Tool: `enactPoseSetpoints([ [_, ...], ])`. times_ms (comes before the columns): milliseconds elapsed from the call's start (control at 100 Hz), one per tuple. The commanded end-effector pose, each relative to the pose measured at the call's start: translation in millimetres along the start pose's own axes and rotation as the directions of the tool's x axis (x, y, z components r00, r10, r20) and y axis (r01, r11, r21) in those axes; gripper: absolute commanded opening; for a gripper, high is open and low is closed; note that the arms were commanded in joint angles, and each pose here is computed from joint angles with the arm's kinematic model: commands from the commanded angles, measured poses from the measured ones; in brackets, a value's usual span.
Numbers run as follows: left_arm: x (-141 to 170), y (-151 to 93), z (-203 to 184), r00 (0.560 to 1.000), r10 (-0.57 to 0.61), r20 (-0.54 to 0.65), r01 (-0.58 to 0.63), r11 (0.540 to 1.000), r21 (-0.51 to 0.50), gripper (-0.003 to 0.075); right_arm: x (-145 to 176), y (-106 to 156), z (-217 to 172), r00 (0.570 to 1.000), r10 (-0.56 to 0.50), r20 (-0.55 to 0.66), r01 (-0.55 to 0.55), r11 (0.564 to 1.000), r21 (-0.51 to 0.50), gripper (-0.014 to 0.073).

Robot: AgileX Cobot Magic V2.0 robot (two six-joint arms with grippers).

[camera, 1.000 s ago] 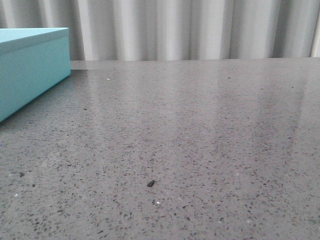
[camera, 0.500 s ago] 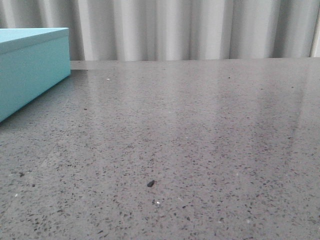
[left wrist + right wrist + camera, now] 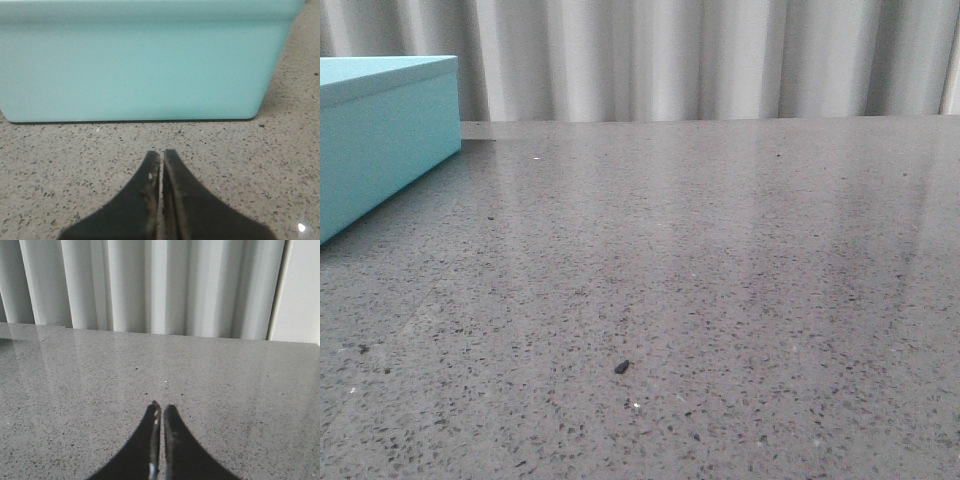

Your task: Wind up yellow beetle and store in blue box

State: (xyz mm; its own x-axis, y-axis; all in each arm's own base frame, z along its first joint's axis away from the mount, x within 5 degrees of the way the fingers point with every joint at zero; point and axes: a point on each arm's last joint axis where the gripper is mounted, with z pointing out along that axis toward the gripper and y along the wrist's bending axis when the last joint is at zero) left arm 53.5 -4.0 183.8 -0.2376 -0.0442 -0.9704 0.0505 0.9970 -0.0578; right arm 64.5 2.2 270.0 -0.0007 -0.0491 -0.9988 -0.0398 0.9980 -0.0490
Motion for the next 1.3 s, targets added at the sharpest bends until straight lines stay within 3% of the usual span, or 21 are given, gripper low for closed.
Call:
enactPoseSetpoints([
  [0, 3, 1, 0, 0.998, -0.008, 0.057, 0.008, 1.000, -0.004, -0.0021, -14, 0, -3, 0.991, -0.017, 0.130, 0.016, 1.000, 0.004, -0.0041],
  [200, 3, 1, 0, 0.998, -0.008, 0.055, 0.008, 1.000, -0.004, -0.0021, 10, 0, -9, 0.969, -0.027, 0.247, 0.017, 0.999, 0.040, -0.0041],
  [410, 3, 1, 0, 0.998, -0.008, 0.055, 0.008, 1.000, -0.004, -0.0021, 57, -2, -9, 0.983, -0.039, 0.179, 0.018, 0.993, 0.120, -0.0041],
  [520, 3, 1, 0, 0.998, -0.008, 0.057, 0.008, 1.000, -0.004, -0.0021, 73, -4, -9, 1.000, -0.018, 0.001, 0.017, 0.990, 0.139, -0.0041],
  [690, 3, 1, 0, 0.998, -0.008, 0.057, 0.008, 1.000, -0.004, -0.0021, 91, -5, -11, 0.982, 0.010, -0.191, 0.018, 0.989, 0.144, -0.0041],
  [1290, 3, 1, 0, 0.998, -0.008, 0.057, 0.008, 1.000, -0.004, -0.0021, 93, -5, -12, 0.975, 0.015, -0.223, 0.018, 0.989, 0.145, -0.0041],
])
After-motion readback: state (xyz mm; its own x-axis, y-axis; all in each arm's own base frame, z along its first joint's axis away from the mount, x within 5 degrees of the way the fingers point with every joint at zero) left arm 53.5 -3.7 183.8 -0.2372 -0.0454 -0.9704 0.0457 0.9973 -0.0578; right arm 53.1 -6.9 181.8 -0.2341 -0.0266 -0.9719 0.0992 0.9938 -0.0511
